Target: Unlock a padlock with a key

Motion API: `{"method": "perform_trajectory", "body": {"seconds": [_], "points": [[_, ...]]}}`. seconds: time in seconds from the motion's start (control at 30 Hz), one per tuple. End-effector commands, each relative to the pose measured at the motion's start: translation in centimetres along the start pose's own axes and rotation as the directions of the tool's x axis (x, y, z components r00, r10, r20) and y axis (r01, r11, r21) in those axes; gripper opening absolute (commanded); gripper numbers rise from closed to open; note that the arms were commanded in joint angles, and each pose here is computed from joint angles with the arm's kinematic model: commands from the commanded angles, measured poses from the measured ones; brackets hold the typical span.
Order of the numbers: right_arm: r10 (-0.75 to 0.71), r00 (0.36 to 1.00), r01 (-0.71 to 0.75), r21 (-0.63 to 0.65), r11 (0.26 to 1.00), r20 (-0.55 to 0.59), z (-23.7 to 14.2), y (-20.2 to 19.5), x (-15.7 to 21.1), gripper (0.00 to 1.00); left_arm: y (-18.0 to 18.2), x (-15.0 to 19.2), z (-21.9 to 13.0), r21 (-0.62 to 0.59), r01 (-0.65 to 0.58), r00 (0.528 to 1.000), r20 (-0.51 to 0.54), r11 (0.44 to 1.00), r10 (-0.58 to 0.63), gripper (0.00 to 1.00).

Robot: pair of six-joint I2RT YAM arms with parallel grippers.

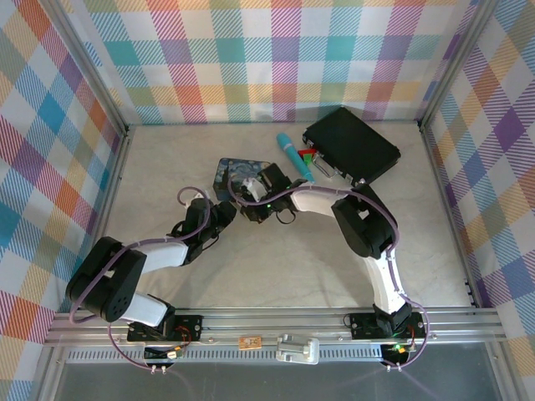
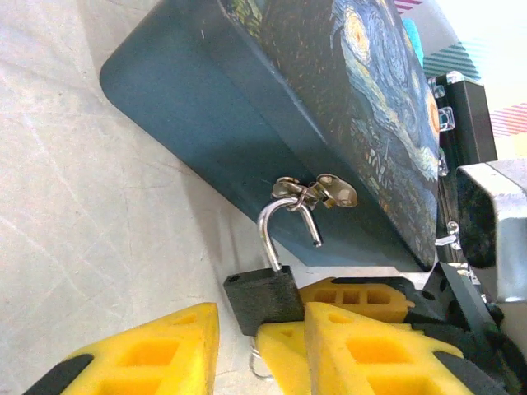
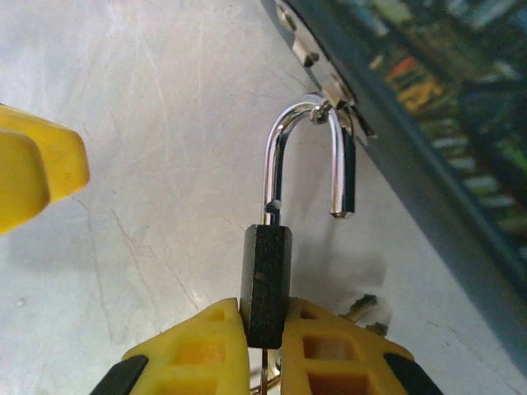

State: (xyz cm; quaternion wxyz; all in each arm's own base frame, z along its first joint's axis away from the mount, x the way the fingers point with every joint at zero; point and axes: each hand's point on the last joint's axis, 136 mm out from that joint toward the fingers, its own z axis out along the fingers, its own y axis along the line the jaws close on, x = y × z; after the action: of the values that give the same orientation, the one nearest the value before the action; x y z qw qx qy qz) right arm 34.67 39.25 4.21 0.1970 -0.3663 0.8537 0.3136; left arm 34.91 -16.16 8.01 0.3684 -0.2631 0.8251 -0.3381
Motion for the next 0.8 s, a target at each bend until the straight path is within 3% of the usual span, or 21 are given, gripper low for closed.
{"method": "perform_trajectory", "body": {"seconds": [0.0,0.37,0.77], "points": [[0.092,0.995,-0.083,-0.164,0.983,0.046,-2.2,1.9,-2.1,0.07,-1.4,-0.8,0.8,0.071,-0.014,1.000,0.021,0.997,0.013,0.32],[0.143,0.989,-0.130,-0.272,0.953,0.031,-1.9,2.2,-1.6,0.05,-2.4,0.0,3.8,0.178,0.102,0.995,-0.016,0.979,-0.101,0.35],[0.138,0.990,-0.139,-0.273,0.952,-0.020,-1.4,1.8,-0.4,0.05,-2.7,-1.0,3.2,0.236,0.146,0.986,0.041,0.961,-0.159,0.37]]}}
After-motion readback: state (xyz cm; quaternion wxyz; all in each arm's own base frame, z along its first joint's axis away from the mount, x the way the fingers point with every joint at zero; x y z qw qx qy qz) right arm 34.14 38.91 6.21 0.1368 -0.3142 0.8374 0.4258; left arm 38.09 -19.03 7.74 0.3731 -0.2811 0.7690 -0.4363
